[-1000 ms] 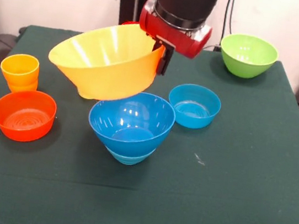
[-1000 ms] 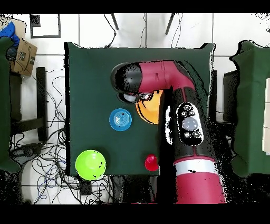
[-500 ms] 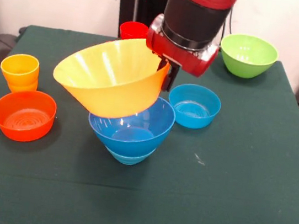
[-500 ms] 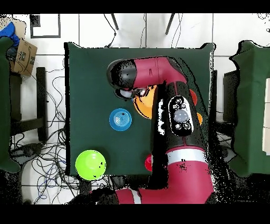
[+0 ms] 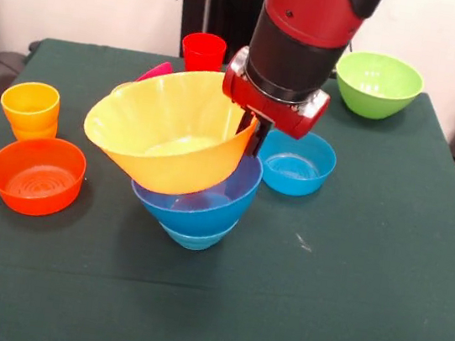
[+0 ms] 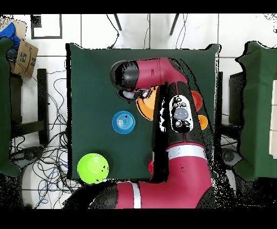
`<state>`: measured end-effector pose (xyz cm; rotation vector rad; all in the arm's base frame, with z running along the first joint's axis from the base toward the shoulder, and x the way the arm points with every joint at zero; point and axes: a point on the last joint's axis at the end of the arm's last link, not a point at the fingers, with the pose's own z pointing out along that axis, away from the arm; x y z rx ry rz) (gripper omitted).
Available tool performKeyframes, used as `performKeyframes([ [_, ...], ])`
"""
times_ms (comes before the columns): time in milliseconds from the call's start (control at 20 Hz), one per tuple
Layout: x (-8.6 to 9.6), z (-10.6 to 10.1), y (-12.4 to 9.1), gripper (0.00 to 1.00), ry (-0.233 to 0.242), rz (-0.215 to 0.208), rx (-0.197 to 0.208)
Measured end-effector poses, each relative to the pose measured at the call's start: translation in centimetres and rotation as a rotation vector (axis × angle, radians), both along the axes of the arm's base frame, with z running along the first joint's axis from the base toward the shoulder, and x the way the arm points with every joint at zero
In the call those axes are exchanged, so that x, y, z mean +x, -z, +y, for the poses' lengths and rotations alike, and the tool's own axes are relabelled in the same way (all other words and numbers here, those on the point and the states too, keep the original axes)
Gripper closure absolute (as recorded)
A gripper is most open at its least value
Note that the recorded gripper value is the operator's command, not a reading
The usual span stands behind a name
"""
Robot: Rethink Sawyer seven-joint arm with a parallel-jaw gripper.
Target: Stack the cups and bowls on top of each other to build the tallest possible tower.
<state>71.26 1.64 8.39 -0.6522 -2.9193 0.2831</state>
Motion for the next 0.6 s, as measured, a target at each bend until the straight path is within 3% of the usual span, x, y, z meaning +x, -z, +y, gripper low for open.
performKeyframes([
  [600,0.18,0.61,0.63,1.00,0.015,0.008,0.002],
])
